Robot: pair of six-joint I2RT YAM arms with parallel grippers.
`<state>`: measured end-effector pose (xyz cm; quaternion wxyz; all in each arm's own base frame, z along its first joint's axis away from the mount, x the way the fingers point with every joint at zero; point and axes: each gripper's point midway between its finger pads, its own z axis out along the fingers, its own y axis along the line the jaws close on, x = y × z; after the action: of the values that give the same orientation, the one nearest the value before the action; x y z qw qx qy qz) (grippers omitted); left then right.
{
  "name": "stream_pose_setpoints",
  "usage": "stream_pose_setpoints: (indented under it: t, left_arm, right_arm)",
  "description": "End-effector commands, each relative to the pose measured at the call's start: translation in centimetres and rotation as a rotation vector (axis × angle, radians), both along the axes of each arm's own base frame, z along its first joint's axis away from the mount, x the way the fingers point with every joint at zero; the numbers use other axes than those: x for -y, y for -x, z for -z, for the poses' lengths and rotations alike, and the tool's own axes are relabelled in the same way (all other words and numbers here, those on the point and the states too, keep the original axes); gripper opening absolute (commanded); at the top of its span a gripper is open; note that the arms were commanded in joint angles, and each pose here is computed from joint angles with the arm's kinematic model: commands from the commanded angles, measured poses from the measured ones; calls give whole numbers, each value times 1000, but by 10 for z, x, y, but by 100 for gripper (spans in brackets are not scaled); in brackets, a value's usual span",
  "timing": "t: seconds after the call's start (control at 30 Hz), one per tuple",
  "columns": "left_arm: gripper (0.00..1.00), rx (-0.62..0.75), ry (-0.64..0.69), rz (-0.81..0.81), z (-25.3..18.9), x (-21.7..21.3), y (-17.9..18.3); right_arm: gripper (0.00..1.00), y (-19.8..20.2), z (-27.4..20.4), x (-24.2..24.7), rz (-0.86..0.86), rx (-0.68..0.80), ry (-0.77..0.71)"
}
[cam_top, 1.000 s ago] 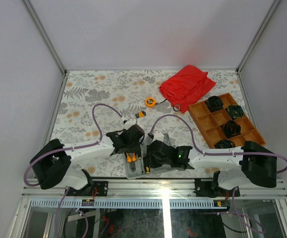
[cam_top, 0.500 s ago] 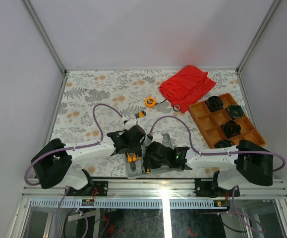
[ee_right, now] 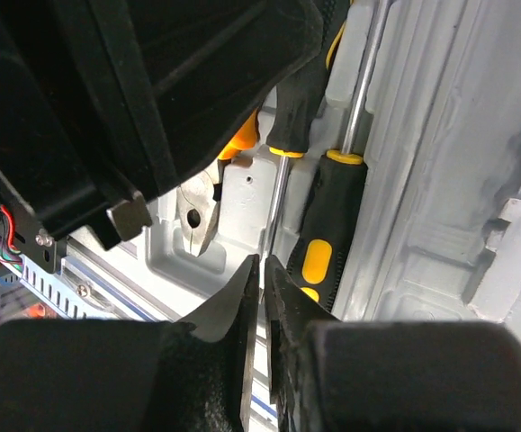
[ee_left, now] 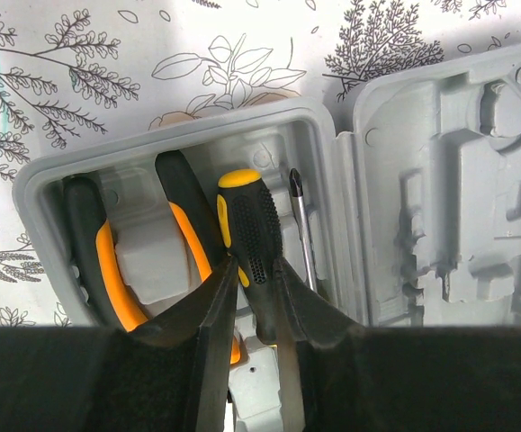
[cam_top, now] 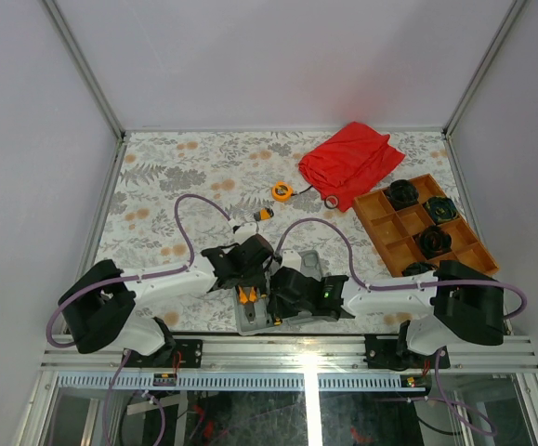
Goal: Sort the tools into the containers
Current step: Adjust the screwdriver in the storage box.
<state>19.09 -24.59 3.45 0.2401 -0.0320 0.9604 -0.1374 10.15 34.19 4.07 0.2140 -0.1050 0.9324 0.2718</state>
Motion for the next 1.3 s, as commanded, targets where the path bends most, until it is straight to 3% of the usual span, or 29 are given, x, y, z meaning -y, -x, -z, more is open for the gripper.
stream_pose_setpoints:
  t: [0.0,0.37,1.0,1.27]
  left_arm:
    - [20,-37,-39,6,16,-4,9]
    - [19,-41,-40,6,17,-4,12]
    - [19,-34,-52,-6,17,-8,12]
    - [18,-36,-71,-22,23,-18,15]
  right_arm:
    - [12,-7,-17,-19,5,36,-46]
    - [9,-5,-3,-8,29,15,47]
    - [9,4,13,-11,0,-31,80]
    - [5,1,33,20,45,-29,254]
